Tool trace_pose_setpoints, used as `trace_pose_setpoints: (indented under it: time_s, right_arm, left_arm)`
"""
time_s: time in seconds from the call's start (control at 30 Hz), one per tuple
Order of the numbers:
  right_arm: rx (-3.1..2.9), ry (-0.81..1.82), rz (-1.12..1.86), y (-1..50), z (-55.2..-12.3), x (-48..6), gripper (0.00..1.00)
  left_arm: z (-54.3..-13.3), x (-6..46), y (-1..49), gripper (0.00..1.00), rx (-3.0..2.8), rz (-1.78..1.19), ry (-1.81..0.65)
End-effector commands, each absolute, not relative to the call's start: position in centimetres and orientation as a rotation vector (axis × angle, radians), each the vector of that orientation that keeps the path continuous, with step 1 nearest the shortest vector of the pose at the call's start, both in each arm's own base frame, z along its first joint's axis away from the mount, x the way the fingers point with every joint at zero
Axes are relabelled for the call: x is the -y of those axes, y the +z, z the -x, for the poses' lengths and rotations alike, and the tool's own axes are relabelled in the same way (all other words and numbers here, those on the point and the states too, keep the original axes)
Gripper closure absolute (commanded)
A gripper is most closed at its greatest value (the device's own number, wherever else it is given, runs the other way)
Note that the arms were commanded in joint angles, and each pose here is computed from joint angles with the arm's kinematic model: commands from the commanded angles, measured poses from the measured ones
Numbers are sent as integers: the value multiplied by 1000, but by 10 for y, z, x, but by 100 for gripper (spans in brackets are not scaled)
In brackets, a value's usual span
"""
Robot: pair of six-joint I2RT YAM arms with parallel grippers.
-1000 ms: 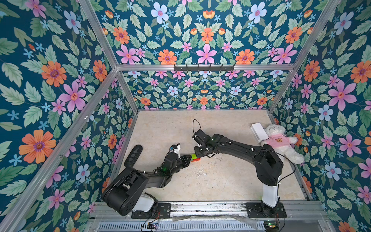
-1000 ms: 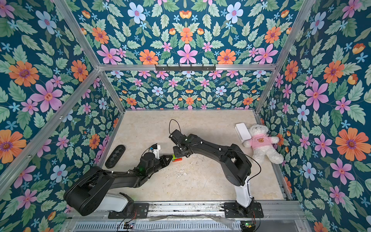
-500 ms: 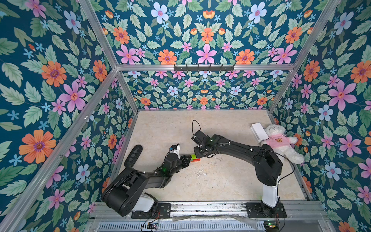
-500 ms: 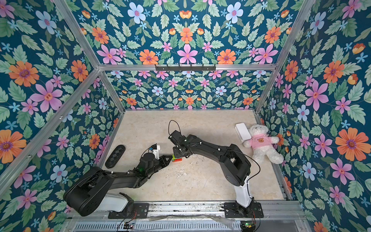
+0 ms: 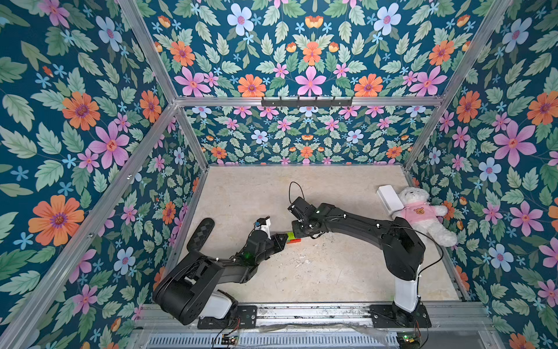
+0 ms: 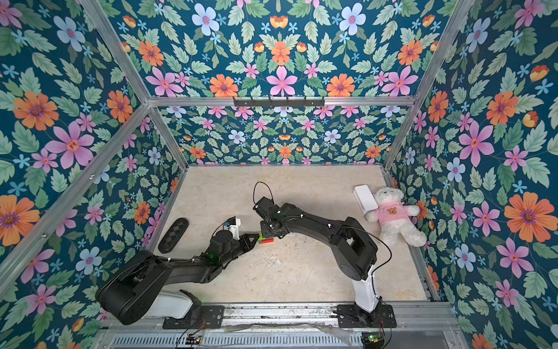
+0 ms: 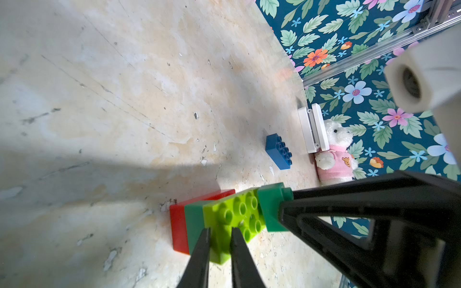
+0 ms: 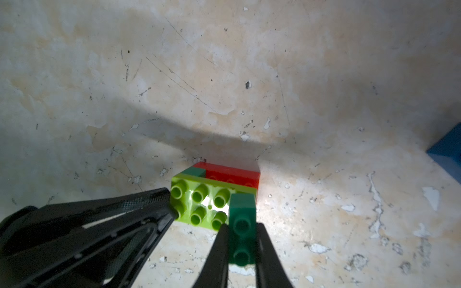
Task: Assemble the number 5 with lego
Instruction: Assemble the lego brick with the lego brick.
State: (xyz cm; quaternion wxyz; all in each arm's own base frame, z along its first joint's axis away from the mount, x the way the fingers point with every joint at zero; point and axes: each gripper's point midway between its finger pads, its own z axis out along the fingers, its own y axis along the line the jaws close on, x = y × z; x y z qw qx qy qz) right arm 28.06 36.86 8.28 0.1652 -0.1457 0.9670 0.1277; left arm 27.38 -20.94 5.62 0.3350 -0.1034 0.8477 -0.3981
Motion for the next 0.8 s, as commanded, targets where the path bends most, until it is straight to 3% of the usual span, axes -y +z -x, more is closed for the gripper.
trace_pose_setpoints:
  time_s: [0.0, 0.77]
  right_arm:
    - [-2782, 373, 409, 80, -275, -371, 97]
    - [-2792, 317, 325, 76, -271, -368, 100]
  left_arm:
    - [-254, 191, 14, 82, -2391, 324, -902]
    - [-253, 191, 13, 82, -2387, 331, -907]
